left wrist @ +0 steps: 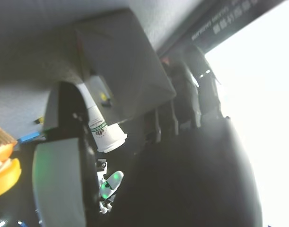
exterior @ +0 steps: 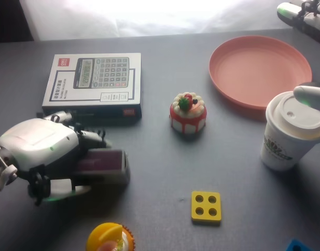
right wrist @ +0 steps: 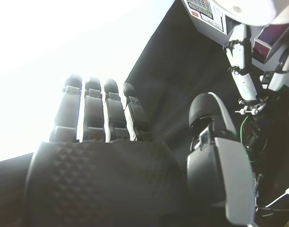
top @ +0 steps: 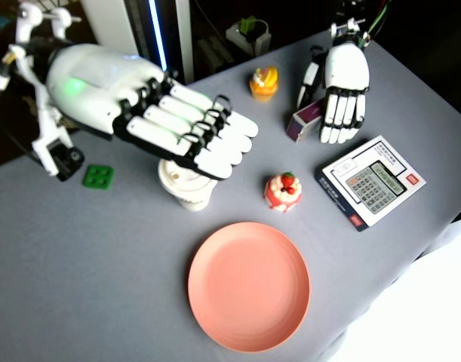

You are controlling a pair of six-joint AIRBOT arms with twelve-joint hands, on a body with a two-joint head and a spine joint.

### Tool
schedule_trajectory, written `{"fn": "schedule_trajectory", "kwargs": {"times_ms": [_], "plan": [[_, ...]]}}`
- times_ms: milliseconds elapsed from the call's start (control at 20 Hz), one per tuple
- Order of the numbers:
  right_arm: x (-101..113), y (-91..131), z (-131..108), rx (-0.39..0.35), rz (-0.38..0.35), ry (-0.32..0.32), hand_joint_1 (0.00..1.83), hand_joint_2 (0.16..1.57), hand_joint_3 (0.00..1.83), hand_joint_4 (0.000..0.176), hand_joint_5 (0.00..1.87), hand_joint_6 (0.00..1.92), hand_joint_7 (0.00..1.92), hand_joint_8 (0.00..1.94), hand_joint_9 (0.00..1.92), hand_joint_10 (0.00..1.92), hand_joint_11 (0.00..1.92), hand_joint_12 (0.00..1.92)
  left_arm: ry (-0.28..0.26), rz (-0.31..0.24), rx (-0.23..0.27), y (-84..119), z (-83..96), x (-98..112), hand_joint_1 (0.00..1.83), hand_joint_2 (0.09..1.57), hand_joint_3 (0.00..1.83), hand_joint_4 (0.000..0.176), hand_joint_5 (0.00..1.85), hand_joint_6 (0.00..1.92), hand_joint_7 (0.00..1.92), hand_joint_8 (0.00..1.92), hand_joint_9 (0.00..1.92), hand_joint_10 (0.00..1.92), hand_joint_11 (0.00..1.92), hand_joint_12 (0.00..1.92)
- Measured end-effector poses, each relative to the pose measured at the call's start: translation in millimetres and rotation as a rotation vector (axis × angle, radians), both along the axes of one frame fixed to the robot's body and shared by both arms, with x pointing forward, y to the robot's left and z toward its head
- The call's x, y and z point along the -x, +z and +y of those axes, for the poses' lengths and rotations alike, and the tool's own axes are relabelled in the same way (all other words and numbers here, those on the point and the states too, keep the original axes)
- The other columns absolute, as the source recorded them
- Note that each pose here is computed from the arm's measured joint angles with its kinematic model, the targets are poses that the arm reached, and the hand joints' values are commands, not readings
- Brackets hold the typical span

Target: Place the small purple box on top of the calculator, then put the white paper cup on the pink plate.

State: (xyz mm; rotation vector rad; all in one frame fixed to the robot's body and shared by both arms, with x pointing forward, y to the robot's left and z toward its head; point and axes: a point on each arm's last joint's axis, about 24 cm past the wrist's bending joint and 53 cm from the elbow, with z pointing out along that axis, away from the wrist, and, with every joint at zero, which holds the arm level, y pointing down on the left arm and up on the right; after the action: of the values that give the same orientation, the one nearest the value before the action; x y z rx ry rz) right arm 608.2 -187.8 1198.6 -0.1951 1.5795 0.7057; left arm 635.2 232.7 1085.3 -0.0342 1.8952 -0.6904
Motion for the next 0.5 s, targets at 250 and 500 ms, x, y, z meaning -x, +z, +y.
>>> {"fn": "schedule_trajectory", "kwargs": {"times_ms": [250, 500], "plan": [[-0.1, -0.8, -0.5, 0.000, 0.003, -0.002, 0.12, 1.28, 0.01, 0.000, 0.00, 0.00, 0.00, 0.00, 0.00, 0.00, 0.00, 0.00, 0.000, -0.069, 0.034, 24.6, 0.5, 0.1, 1.21, 1.24, 0.00, 0.000, 0.76, 1.09, 0.78, 1.58, 0.84, 1.89, 0.94, 1.92], [-0.2, -0.8, -0.6, 0.000, 0.003, -0.002, 0.16, 1.29, 0.01, 0.000, 0.00, 0.00, 0.00, 0.00, 0.00, 0.00, 0.00, 0.00, 0.085, -0.189, 0.102, 66.2, 23.6, -23.1, 1.21, 1.23, 0.00, 0.000, 0.75, 1.10, 0.81, 1.54, 0.80, 1.84, 0.86, 1.92]]}}
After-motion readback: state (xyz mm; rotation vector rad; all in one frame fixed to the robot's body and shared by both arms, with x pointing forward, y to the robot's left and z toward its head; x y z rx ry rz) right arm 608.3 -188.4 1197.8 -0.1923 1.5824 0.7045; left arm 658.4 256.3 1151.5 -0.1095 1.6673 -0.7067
